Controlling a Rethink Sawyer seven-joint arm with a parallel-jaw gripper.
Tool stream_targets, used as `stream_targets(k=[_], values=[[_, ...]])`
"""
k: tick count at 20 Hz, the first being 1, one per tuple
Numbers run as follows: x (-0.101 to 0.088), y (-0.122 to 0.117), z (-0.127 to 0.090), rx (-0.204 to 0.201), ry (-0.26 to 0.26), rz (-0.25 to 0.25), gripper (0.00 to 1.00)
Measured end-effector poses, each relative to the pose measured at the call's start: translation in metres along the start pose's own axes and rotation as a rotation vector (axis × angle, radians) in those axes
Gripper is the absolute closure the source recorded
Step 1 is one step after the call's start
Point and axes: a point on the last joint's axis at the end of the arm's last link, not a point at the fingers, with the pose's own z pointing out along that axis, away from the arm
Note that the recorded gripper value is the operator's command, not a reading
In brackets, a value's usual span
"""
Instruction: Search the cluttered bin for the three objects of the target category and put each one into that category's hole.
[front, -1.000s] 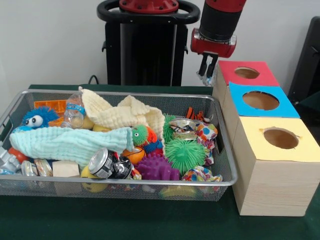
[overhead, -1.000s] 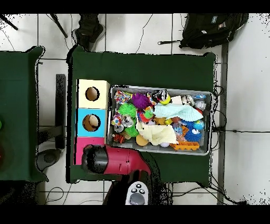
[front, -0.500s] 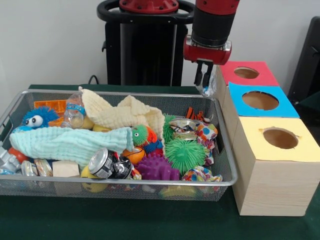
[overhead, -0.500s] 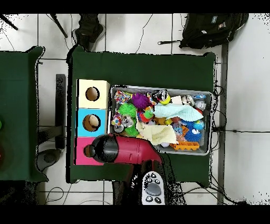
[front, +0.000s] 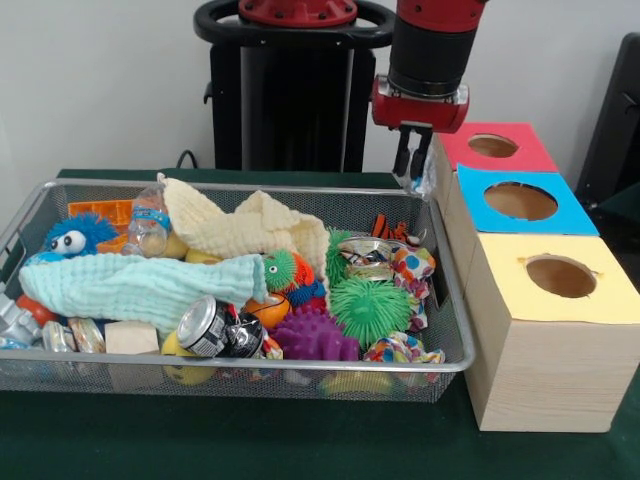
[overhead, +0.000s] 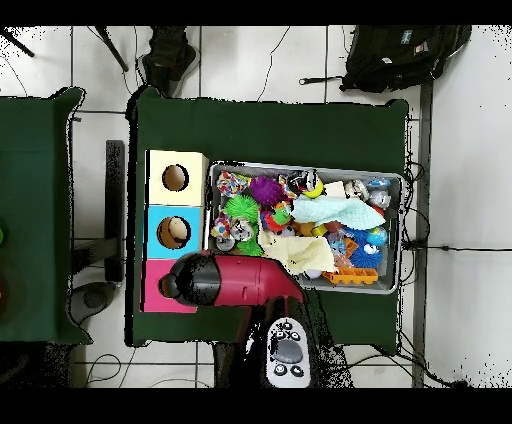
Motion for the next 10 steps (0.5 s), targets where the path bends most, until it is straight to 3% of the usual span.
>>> stream_targets(k=[10], values=[[-0.0043, 0.0033, -0.0027, -0.004, -0.011, -0.007, 1.00]])
